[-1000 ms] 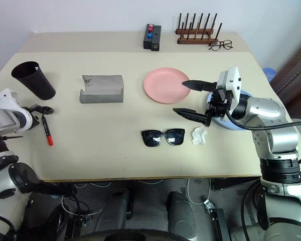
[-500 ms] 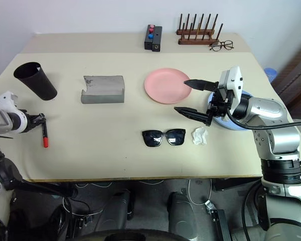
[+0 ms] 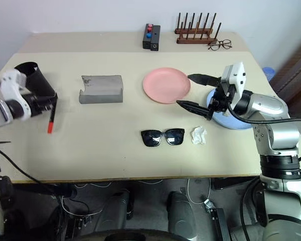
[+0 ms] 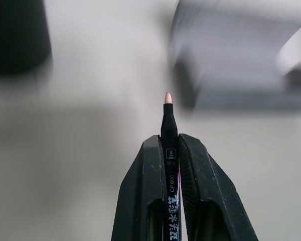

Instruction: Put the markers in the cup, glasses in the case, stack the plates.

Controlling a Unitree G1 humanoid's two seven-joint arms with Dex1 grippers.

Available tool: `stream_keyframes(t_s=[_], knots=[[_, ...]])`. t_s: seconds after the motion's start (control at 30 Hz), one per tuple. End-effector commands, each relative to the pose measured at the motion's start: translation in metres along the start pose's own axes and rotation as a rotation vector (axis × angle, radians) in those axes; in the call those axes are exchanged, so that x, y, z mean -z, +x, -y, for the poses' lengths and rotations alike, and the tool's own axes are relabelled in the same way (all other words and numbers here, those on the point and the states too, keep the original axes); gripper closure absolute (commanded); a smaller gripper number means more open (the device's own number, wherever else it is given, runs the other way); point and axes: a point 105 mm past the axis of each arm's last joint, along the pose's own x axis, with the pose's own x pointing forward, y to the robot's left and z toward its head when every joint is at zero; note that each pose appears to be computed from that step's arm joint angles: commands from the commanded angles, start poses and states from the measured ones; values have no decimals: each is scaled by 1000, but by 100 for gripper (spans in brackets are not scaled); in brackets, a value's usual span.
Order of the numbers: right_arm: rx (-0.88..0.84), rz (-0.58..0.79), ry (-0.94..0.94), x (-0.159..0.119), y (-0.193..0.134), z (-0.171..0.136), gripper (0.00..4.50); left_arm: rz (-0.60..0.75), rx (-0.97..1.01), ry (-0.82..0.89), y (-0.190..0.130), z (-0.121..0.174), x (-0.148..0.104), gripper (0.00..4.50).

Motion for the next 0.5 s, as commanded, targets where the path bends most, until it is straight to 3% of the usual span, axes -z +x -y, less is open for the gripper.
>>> stream_keyframes(t_s=[0.03,0.37,0.5], knots=[[0,36,-45,-11,3,3,0,243,41,61,-11,7,-48,444],[8,46,-53,-15,3,4,0,720,-17,267,-29,7,-137,444],[19,44,-57,-16,0,4,0,836,-79,393,-39,-9,-153,444]])
